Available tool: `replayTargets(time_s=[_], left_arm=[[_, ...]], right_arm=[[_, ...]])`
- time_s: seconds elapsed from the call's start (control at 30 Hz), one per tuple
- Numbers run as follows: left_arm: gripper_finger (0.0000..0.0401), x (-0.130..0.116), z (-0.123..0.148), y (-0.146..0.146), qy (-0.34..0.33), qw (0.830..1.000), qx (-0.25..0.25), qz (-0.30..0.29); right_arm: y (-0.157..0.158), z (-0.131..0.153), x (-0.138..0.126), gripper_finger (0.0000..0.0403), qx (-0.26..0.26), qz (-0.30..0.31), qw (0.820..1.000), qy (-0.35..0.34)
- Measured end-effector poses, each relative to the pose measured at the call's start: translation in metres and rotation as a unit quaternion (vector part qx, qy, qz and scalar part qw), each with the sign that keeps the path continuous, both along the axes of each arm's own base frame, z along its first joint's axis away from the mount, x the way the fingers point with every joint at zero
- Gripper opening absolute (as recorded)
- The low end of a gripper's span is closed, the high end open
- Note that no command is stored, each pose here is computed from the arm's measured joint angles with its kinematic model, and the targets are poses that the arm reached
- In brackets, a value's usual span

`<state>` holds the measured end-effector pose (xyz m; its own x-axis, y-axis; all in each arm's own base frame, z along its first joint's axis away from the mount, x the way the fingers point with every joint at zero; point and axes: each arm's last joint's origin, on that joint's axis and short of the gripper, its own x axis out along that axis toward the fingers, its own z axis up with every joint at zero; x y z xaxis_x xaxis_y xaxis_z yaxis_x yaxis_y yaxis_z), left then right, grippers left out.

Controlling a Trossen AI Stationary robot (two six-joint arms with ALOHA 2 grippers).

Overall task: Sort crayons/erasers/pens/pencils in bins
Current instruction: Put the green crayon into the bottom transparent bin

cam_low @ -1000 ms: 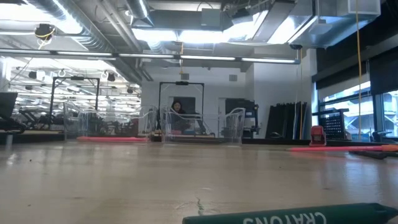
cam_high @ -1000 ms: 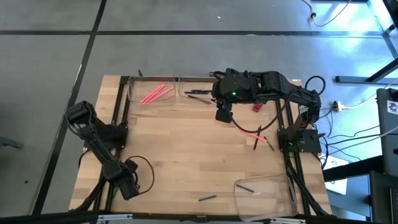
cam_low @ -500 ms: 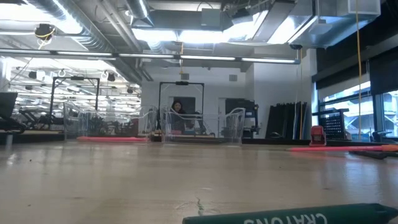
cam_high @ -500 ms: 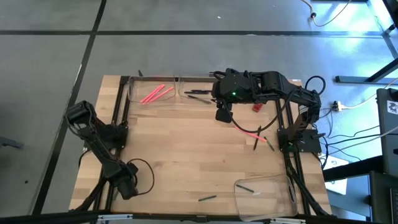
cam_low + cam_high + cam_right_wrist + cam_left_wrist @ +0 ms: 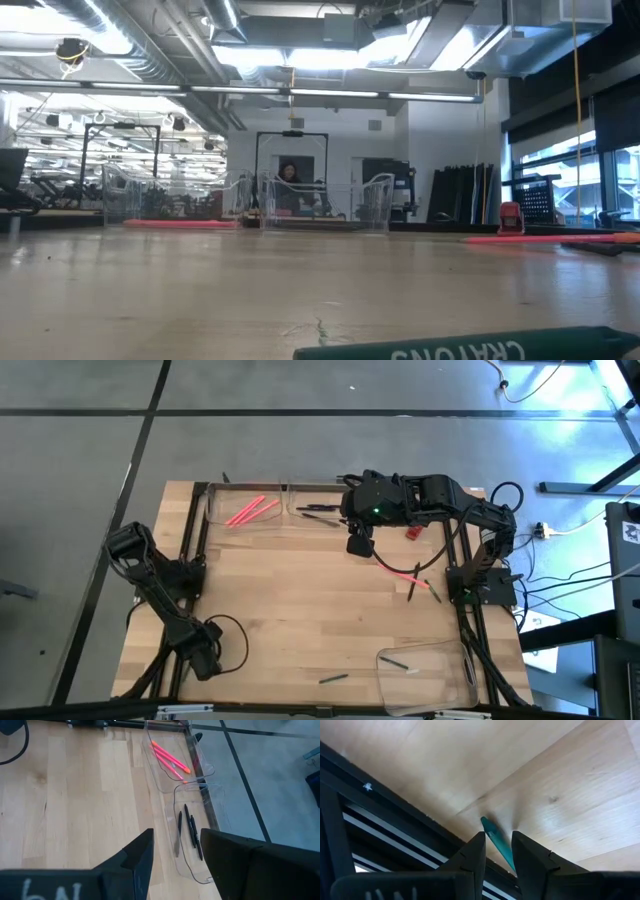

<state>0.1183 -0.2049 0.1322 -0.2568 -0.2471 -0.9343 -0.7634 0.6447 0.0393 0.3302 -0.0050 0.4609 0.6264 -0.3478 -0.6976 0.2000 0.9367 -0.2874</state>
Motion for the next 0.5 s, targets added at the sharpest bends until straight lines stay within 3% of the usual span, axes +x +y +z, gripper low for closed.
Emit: replayTargets(time_s=[0.2,0.5], left_arm=[[0.0087,0.0003,0.0000,0.0000,-0.007,1.000,0.000,-0.006],[0.0087,0.0051,0.0005,-0.0034,-0.068,0.994,-0.020,-0.080]], right_arm=[[0.0000,0.0000,0.0000,0.0165,0.000,0.000,1.000,0.000],[0.0000,0.0000,0.0000,0.0165,0.000,0.000,1.000,0.000]])
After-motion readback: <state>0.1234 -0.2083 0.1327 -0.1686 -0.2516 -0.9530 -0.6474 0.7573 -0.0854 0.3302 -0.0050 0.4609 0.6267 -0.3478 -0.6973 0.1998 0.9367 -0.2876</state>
